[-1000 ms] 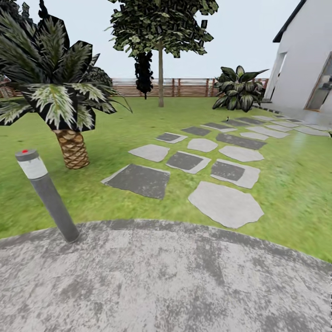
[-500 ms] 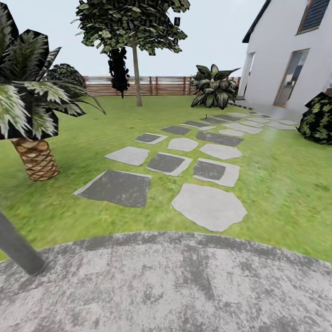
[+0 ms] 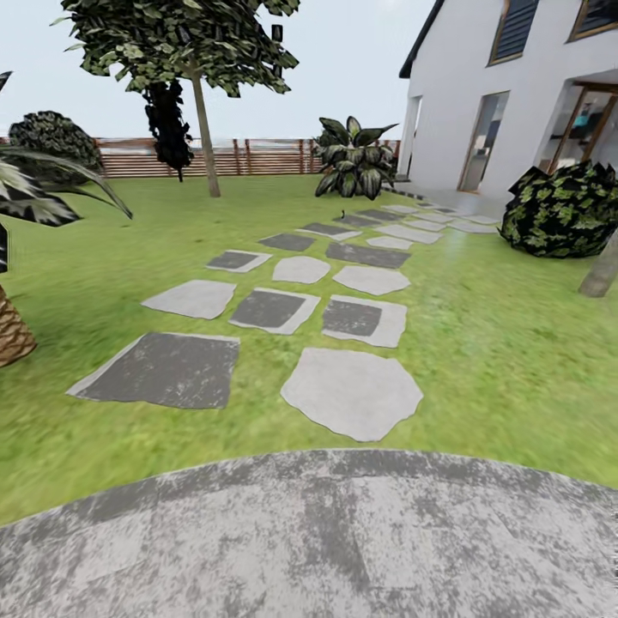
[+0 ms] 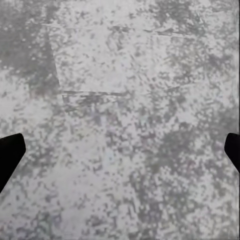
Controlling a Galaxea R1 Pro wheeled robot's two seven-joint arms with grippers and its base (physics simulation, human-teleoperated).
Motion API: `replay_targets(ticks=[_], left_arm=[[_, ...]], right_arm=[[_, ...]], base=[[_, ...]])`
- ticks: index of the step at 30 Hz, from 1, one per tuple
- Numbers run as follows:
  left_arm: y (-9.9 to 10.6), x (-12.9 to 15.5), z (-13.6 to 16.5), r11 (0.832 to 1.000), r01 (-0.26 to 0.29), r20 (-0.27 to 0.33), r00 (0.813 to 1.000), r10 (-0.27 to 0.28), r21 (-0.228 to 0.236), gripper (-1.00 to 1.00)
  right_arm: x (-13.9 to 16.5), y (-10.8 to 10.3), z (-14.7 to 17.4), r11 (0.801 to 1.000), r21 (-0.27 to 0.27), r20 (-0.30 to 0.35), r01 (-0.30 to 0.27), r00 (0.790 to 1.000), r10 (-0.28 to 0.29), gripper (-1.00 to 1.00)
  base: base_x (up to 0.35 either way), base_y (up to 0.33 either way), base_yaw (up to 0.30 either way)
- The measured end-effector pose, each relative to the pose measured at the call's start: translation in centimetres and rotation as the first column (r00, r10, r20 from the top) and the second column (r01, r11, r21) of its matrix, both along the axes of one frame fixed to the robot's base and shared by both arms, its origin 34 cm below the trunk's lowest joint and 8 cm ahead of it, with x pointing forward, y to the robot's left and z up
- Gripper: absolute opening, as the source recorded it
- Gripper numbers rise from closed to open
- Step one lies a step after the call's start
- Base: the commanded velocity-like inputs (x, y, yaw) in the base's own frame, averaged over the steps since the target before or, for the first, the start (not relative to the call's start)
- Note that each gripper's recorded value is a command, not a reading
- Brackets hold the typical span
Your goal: In the garden, pick up the pesticide atomizer on the floor and spray pesticide onto both trees until each tree trunk is fully covered.
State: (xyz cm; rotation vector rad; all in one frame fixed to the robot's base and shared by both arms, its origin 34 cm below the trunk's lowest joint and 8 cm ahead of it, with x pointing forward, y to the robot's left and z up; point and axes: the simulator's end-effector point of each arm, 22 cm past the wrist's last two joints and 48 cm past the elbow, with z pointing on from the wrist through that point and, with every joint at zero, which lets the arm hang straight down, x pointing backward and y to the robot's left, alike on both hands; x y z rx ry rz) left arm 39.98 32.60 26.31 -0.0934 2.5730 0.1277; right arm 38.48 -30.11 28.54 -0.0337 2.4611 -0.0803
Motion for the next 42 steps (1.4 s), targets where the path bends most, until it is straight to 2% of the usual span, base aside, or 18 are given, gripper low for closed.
replay_targets(ticks=[9,20,42], left_arm=[[0.0,-0.1,-0.1,1.0,-0.001,-0.002,1.0,0.001,0.0,1.0],[0.0,-0.1,-0.1,1.0,-0.001,-0.002,1.0,0.001,0.0,1.0],[0.0,-0.1,-0.1,1.0,0.001,-0.003,1.0,-0.001,0.0,1.0]], right_arm=[[-0.1,0.0,-0.1,1.0,0.0,-0.002,-0.002,1.0,0.002,1.0],[0.2,0.1,0.2,1.0,-0.001,0.015,-0.007,1.0,0.007,1.0],[-0.9,0.1,-0.5,1.0,0.0,-0.01,-0.006,1.0,0.006,1.0]], base=[[0.29,-0.141,-0.071],[0.323,-0.007,-0.001],[0.324,0.0,0.0]])
